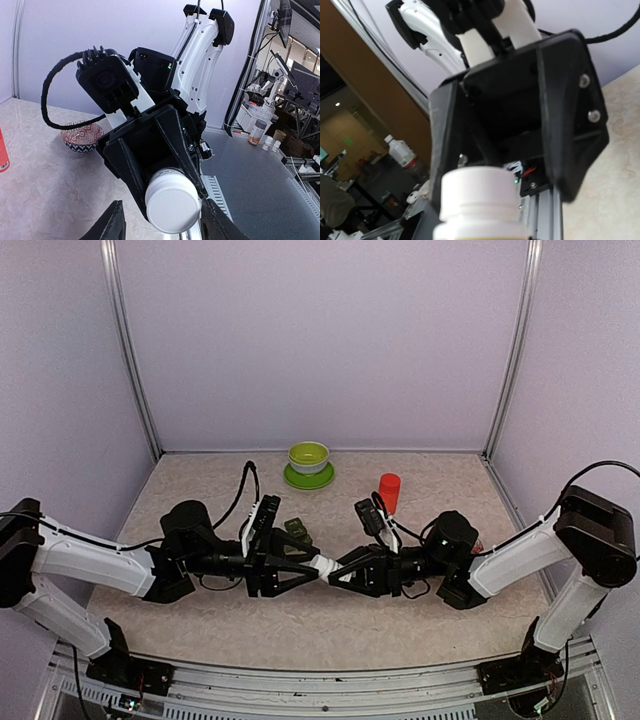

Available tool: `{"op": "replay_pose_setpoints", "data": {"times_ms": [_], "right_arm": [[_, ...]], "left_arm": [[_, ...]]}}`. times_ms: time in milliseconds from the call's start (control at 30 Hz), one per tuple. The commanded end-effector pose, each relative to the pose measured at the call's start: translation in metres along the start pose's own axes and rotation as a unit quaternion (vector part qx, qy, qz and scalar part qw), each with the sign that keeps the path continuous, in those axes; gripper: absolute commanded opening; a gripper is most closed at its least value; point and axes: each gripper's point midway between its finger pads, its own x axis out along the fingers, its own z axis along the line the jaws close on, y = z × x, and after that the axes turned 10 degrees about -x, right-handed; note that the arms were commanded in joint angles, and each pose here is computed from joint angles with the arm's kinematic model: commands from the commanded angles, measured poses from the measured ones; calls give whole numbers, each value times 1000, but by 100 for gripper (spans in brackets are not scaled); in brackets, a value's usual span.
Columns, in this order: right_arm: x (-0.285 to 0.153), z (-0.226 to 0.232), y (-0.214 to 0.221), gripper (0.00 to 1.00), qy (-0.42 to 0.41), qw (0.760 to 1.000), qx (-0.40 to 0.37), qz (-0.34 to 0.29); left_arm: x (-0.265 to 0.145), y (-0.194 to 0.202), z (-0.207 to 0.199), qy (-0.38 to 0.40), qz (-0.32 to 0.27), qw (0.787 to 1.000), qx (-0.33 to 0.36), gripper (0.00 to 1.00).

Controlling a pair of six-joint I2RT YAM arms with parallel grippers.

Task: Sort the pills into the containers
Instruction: Unscrew the lid of the pill bottle from the pill bottle.

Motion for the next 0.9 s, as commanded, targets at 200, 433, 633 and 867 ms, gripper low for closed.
{"op": "replay_pose_setpoints", "data": {"times_ms": [200,433,633,867], "right_arm": [[5,12,-5,19,-39,999,2,-7],[6,10,-5,19,-34,999,-1,-4],[8,7,-3,19,-32,999,1,-1],[8,4,-1,19,-27,1000,2,2]], "left_arm": [[-5,-15,-12,25,-25,999,28,39],[-4,-13,-11,24,-19,999,26,31],[-3,-8,-9,25,-11,999,19,36],[-3,-10,-6,15,-16,1000,17,26]]}}
